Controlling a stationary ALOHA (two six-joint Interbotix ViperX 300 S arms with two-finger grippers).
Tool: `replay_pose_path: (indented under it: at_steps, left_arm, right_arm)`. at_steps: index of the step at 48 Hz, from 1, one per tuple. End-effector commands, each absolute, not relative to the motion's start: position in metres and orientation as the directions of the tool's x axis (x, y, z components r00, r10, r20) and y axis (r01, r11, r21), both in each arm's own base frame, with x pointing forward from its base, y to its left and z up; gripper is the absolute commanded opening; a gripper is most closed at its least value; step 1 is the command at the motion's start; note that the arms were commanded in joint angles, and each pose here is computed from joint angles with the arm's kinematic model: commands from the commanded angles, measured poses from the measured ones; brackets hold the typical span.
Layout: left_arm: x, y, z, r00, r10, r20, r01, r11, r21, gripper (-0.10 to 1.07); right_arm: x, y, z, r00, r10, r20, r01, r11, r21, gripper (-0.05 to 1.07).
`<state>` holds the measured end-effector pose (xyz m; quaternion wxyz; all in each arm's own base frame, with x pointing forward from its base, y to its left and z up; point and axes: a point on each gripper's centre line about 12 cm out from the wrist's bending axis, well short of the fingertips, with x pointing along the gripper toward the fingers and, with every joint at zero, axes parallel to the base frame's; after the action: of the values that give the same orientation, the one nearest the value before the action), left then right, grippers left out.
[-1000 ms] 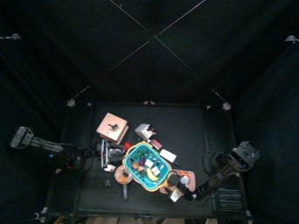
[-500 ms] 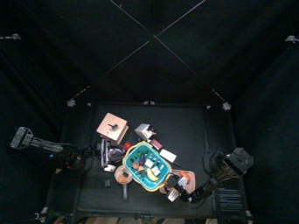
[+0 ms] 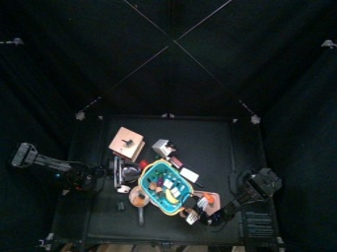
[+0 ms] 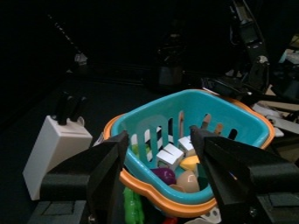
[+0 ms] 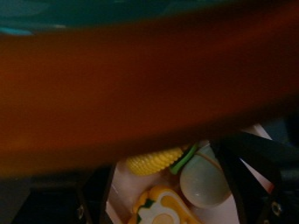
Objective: Grab corn
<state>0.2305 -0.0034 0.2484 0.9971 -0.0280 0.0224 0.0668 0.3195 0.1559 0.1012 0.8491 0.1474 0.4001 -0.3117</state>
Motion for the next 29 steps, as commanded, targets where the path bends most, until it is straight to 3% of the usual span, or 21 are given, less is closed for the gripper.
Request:
replay_pose_path:
  at_steps: [1, 11, 29]
  left_arm:
    - [0.232, -0.0029, 0.2519, 0.99, 0.135, -0.038, -0.137, 0.989, -0.052, 0.93]
    - [0.232, -0.0029, 0.2519, 0.99, 0.135, -0.038, -0.137, 0.989, -0.052, 0.93]
    - [0.232, -0.0024, 0.2521, 0.99, 0.138, -0.036, -0.139, 0.989, -0.052, 0.93]
  right_arm:
    - [0.3218, 0.157, 0.1102, 0.496, -0.397, -0.772, 0.657, 0.753, 0.034, 1.01]
    - [0.3199, 0.1565, 0.1061, 0.481, -0.401, -0.779, 0.664, 0.747, 0.026, 0.96]
    - [0.3215, 0.1571, 0.1077, 0.486, -0.398, -0.778, 0.659, 0.752, 0.027, 0.78]
